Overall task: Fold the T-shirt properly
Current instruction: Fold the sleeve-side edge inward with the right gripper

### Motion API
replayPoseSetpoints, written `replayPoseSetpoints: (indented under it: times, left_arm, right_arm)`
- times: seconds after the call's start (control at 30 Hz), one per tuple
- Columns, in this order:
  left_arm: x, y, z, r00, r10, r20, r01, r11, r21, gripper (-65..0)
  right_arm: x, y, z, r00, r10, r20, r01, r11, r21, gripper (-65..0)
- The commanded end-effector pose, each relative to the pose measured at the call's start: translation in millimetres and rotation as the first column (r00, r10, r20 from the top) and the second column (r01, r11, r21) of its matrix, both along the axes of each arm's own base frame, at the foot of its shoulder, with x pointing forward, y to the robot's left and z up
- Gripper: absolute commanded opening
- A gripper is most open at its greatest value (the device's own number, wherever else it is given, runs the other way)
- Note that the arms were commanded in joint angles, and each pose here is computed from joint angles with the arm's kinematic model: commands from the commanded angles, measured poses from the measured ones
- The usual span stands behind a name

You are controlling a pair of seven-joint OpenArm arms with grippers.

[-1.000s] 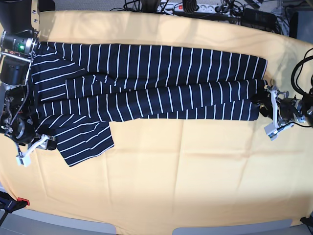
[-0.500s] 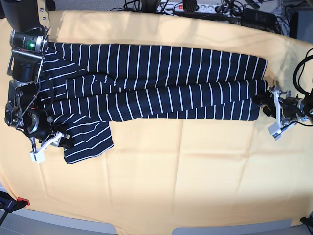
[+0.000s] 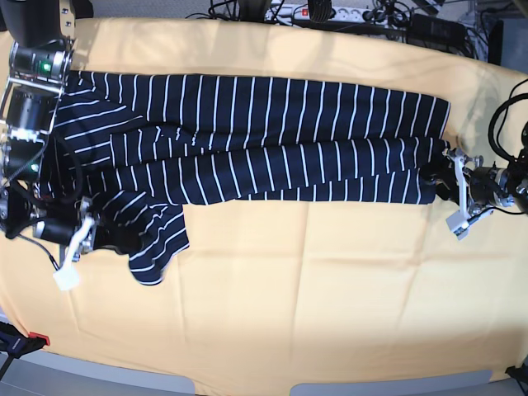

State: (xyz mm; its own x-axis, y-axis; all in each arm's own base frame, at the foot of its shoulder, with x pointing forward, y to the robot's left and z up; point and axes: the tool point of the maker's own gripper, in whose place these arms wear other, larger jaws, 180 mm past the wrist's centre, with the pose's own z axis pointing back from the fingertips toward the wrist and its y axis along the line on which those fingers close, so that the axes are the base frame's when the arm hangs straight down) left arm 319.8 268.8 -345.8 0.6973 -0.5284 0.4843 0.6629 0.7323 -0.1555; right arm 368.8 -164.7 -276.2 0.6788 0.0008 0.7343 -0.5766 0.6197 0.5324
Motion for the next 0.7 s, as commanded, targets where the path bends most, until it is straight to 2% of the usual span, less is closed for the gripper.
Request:
replayPoseSetpoints:
  times: [0.0, 0.1, 0.2, 0.43, 0.67]
  left_arm:
    - [8, 7, 15, 0.999, 0.005, 0.036, -0.005, 1.000, 0.001, -30.3]
    - [6, 3, 16, 0.999, -0.022, 0.034, 0.023, 1.000, -0.019, -30.3]
    - [6, 1, 18, 0.999, -0.018, 0.034, 0.019, 0.999, -0.034, -30.3]
    - [6, 1, 18, 0.999, -0.018, 0.036, 0.019, 0.999, -0.033, -30.3]
    - [6, 5, 20, 0.999, -0.014, 0.037, 0.015, 1.000, -0.025, -30.3]
  right_arm:
    - [-4, -1, 22, 0.997, 0.029, 0.065, -0.029, 1.000, -0.005, -65.0]
    - [-31, 11, 26, 0.988, 0.097, 0.117, -0.087, 0.993, -0.084, -65.0]
    - [-64, 18, 22, 0.979, 0.162, 0.122, -0.142, 0.977, -0.159, -65.0]
    - [-126, 9, -3, 0.969, 0.249, 0.010, -0.236, 0.930, -0.280, -65.0]
    - [-157, -11, -19, 0.957, 0.273, -0.101, -0.291, 0.892, -0.346, -65.0]
